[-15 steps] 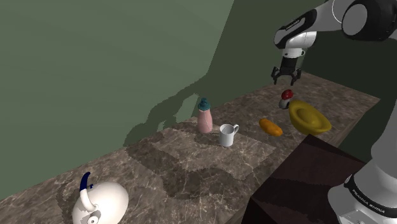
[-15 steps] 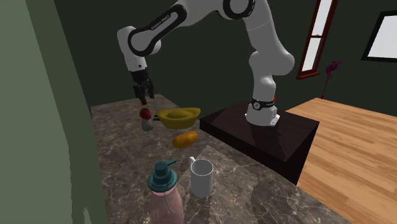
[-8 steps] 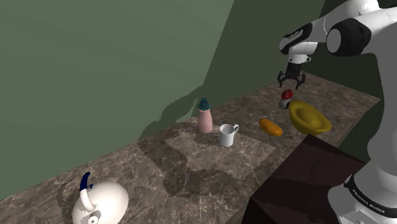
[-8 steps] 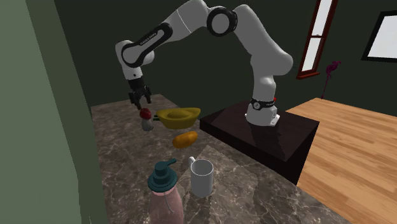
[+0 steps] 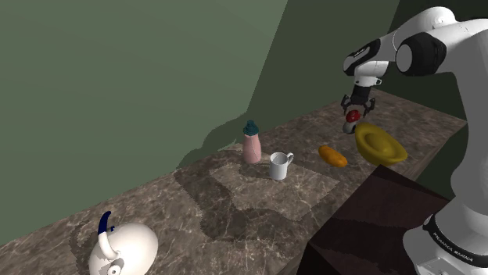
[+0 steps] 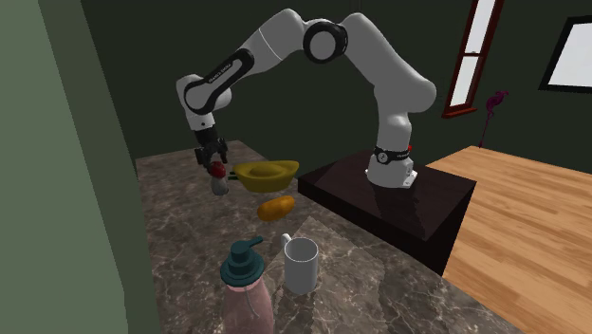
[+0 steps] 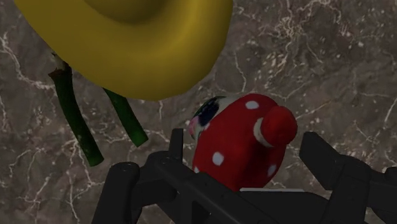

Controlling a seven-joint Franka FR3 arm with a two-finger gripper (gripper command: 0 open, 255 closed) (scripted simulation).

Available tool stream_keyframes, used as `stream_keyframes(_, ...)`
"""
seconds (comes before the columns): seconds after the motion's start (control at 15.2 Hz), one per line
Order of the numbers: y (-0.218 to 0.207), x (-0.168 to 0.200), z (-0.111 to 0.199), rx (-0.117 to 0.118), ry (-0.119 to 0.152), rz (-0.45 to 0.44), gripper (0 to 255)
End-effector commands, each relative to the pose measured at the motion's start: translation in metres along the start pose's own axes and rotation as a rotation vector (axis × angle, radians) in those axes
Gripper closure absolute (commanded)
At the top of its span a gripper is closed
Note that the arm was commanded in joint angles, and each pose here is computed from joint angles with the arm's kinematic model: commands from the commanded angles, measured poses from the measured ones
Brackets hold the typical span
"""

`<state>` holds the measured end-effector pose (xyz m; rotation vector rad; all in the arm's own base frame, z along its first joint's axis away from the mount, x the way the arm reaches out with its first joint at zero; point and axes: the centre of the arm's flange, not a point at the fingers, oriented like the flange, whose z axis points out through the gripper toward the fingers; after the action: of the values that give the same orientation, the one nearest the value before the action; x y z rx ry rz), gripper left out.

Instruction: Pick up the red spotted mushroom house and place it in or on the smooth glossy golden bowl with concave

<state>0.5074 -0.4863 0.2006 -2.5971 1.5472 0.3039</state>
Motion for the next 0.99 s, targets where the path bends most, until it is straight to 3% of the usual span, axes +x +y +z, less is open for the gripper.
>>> stream_keyframes(0.0, -0.0003, 0.0003, 0.0088, 0.0, 0.0, 0.0, 0)
stream_keyframes(0.46, -0.0004, 0.0004, 0.0087, 0.0, 0.0, 0.0, 0)
stream_keyframes(0.53, -0.0004, 0.0004, 0.0087, 0.0, 0.0, 0.0, 255)
stream_keyframes(0.92, -0.0001, 0.0003, 0.0086, 0.0, 0.0, 0.0, 255)
